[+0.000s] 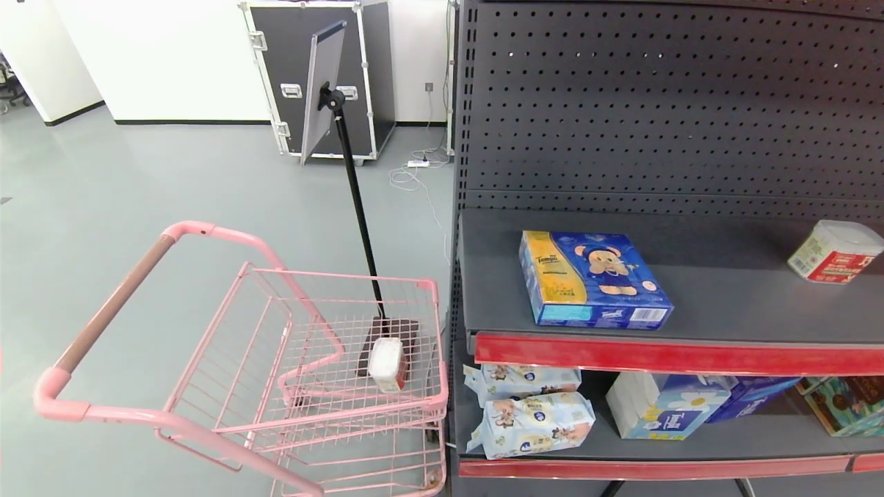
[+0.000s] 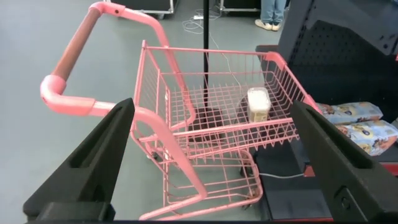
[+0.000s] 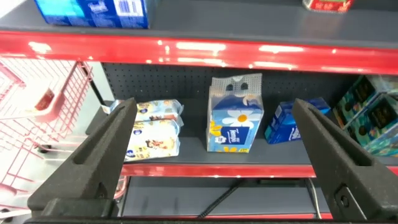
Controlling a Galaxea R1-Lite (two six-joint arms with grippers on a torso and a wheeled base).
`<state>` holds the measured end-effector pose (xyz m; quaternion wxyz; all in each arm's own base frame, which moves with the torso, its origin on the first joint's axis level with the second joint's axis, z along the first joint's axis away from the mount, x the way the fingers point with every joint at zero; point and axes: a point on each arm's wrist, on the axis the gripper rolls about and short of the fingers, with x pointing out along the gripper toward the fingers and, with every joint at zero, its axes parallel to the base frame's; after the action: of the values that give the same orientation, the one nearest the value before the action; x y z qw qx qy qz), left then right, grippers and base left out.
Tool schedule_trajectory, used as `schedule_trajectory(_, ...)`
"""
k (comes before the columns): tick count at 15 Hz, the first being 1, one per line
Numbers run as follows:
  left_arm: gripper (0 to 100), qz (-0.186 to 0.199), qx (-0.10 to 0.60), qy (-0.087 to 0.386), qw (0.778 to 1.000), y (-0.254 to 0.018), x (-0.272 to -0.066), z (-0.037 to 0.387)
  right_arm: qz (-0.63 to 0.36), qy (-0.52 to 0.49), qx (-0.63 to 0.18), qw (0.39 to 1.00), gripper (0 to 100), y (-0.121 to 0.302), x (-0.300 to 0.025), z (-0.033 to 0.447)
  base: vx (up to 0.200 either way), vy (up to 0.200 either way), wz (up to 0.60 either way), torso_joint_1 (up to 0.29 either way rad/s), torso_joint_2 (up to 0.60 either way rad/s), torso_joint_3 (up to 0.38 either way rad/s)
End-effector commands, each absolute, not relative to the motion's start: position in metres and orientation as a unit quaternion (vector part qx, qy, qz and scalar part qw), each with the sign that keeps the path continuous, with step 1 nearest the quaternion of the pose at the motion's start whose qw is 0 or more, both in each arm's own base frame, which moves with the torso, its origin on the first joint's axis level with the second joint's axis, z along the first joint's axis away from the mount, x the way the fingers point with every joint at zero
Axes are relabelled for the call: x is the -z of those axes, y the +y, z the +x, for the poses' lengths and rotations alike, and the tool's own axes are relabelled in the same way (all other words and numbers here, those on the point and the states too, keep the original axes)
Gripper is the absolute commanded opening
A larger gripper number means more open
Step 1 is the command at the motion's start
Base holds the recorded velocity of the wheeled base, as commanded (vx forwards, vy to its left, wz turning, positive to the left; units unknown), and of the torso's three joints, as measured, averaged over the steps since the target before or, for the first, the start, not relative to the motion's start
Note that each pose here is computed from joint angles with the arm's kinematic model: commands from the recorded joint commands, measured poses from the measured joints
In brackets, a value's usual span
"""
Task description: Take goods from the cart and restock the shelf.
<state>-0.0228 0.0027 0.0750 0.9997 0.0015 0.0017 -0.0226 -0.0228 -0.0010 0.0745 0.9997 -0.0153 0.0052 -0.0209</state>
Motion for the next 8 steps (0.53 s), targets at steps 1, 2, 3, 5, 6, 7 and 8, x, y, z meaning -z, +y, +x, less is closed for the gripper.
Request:
schedule_trajectory(1, 100, 0.002, 0.022, 0.002, 1.0, 0.0027, -0.075, -0.0227, -0.015, 0.006, 0.021, 1.0, 100, -0.001, -0.0746, -0.0227, 0.0, 0.0, 0.0, -0.134, 0.34, 0.198)
schedule_trajectory(2, 100, 0.002, 0.022, 0.002, 1.0, 0.0027, -0.075, -0.0227, -0.015, 0.006, 0.021, 1.0, 100, -0.001, -0.0746, -0.0227, 0.0, 0.0, 0.0, -0.144, 0.33, 0.203)
schedule_trajectory(3, 100, 0.002, 0.022, 0.002, 1.0, 0.0027, -0.075, -0.0227, -0.015, 0.006, 0.021, 1.0, 100, -0.001, -0.0746, -0.0227, 0.0, 0.0, 0.0, -0.134, 0.35, 0.207)
schedule_trajectory(5, 100, 0.002, 0.022, 0.002, 1.0, 0.0027, -0.075, -0.0227, -0.015, 0.006, 0.021, 1.0, 100, -0.001, -0.0746, -0.0227, 0.0, 0.0, 0.0, -0.141, 0.35, 0.208)
schedule_trajectory(6, 100, 0.002, 0.022, 0.002, 1.0, 0.0027, -0.075, -0.0227, -0.015, 0.006, 0.021, 1.0, 100, -0.001, -0.0746, -0.0227, 0.0, 0.0, 0.0, -0.134, 0.34, 0.207)
schedule_trajectory(7, 100, 0.002, 0.022, 0.002, 1.0, 0.0027, -0.075, -0.0227, -0.012, 0.006, 0.022, 1.0, 100, -0.0011, -0.0746, -0.0227, 0.0, 0.0, 0.0, -0.124, 0.37, 0.227)
schedule_trajectory(8, 100, 0.002, 0.022, 0.002, 1.0, 0.0027, -0.075, -0.0227, -0.012, 0.006, 0.023, 1.0, 100, -0.0011, -0.0746, -0.0227, 0.0, 0.0, 0.0, -0.139, 0.36, 0.237)
